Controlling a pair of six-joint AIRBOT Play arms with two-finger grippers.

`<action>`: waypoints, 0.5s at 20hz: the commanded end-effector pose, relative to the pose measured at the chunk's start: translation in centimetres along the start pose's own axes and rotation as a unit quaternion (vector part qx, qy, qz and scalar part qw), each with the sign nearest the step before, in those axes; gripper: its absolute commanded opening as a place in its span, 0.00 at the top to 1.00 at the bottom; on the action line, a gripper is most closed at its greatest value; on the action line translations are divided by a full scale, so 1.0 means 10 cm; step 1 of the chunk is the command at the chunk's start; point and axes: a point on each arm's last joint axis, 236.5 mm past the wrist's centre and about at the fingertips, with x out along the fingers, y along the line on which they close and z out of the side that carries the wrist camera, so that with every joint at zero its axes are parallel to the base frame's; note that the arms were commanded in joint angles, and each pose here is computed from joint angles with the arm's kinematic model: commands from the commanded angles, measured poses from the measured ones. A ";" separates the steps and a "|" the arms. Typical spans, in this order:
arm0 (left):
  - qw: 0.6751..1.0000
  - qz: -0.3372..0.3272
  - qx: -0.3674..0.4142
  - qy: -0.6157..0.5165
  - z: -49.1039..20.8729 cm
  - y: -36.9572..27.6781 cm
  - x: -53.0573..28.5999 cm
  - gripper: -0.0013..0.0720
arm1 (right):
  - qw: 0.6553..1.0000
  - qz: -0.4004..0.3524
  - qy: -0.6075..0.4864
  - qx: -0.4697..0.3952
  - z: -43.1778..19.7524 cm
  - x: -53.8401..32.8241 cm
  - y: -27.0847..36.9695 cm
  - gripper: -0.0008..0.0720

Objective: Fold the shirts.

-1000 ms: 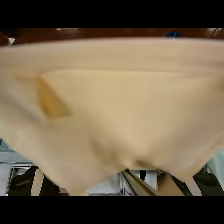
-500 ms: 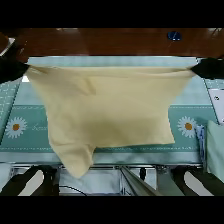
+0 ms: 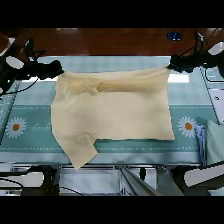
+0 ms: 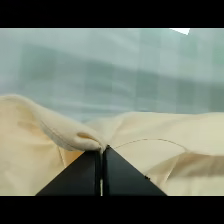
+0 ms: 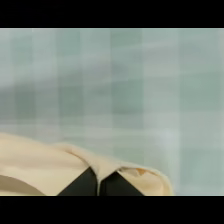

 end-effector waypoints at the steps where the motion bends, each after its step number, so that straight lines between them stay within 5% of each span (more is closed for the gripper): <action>1: 0.999 -0.003 0.006 0.043 -0.09 0.07 0.01 0.96 | 0.999 0.010 0.034 -0.011 -0.07 0.07 -0.03 0.97; 10: 0.964 0.014 0.014 0.265 -1.20 0.53 -0.24 0.96 | 0.974 0.019 0.227 -0.014 -1.14 -0.18 -0.31 0.97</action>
